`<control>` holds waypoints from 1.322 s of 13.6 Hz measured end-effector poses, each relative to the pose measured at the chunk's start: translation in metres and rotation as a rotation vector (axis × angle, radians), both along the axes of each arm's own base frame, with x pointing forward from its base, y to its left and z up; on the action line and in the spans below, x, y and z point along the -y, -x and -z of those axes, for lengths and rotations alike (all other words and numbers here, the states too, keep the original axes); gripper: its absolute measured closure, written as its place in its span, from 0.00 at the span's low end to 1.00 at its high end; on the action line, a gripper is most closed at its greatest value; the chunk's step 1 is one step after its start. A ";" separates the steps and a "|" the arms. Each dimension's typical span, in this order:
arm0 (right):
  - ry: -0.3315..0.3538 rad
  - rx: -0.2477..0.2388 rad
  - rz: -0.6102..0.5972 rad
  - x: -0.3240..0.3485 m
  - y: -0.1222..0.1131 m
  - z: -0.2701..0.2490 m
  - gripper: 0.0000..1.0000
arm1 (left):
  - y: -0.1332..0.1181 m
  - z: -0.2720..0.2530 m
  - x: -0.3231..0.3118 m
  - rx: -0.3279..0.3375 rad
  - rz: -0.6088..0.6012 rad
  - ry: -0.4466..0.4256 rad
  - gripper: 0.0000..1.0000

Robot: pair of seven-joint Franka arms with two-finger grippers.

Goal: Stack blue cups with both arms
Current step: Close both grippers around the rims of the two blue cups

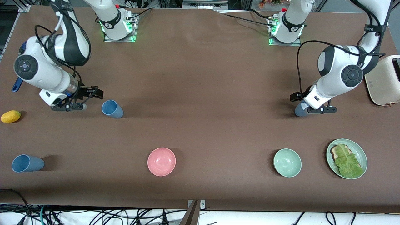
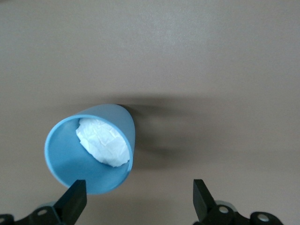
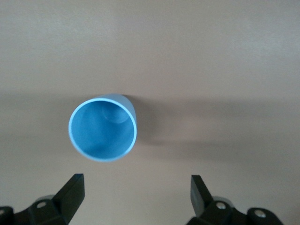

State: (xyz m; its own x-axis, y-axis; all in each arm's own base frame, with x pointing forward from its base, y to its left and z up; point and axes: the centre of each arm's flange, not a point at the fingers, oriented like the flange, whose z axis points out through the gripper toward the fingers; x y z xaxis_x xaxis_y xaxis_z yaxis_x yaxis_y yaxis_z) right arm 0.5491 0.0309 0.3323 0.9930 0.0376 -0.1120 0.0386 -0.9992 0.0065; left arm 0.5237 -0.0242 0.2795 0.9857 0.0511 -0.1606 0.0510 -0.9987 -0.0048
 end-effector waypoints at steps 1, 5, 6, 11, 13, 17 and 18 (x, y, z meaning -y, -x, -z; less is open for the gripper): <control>0.000 0.004 0.000 0.000 -0.001 0.012 0.00 | 0.000 0.005 0.000 -0.003 -0.001 0.000 0.03; 0.000 0.008 0.000 0.000 -0.001 0.044 0.00 | 0.000 0.017 0.000 -0.019 -0.002 0.001 0.16; 0.001 0.006 0.000 0.000 -0.001 0.050 0.00 | 0.000 0.019 0.000 -0.022 -0.002 0.001 0.26; 0.001 0.015 0.001 0.001 -0.003 0.076 0.00 | 0.000 0.027 0.000 -0.030 -0.002 0.002 0.67; 0.002 0.007 0.002 0.001 -0.003 0.085 0.05 | -0.001 0.027 0.000 -0.029 -0.002 0.002 0.90; -0.001 0.005 0.010 0.001 -0.003 0.090 0.32 | -0.008 0.020 -0.005 -0.012 -0.010 0.001 0.98; -0.003 0.005 0.013 0.001 -0.003 0.090 0.43 | -0.010 0.020 -0.005 -0.012 -0.011 0.002 0.98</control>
State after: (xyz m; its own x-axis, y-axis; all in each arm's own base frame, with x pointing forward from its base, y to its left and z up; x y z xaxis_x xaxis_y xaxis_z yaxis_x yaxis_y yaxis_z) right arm 0.5522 0.0299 0.2427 0.9939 0.0251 -0.1071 0.0257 -0.9997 0.0038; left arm 0.5332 -0.0193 0.2591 0.9831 0.0615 -0.1726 0.0618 -0.9981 -0.0039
